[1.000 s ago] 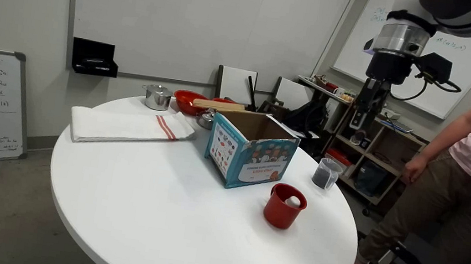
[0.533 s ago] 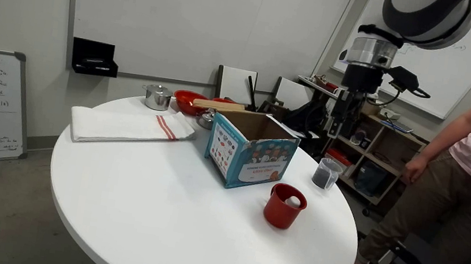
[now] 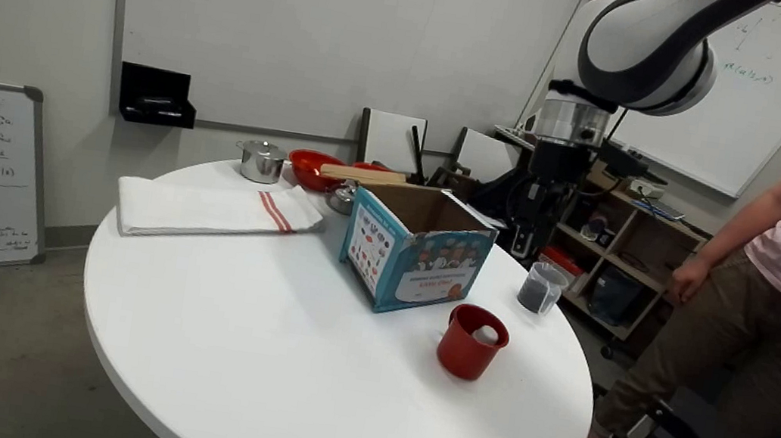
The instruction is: Move the red mug from the left to the right
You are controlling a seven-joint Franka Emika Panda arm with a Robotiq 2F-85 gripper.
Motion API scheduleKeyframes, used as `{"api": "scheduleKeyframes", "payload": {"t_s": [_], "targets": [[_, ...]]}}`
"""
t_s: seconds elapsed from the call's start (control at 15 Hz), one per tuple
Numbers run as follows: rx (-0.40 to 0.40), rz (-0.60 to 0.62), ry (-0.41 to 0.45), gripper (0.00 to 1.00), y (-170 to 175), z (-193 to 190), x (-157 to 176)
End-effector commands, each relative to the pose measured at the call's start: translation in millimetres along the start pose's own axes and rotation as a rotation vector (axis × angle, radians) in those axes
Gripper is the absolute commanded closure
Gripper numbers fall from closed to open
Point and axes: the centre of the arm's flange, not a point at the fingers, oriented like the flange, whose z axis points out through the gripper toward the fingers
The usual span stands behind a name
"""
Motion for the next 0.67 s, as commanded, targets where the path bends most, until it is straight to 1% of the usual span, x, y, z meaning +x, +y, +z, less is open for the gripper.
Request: {"api": "scheduleKeyframes", "payload": {"t_s": [0.0,0.33,0.6], "targets": [[0.004,0.023,-0.032,0.00,14,32,15],[0.029,0.053,-0.048,0.00,20,60,17],[0.023,0.081,-0.009,0.00,25,66,23]]}}
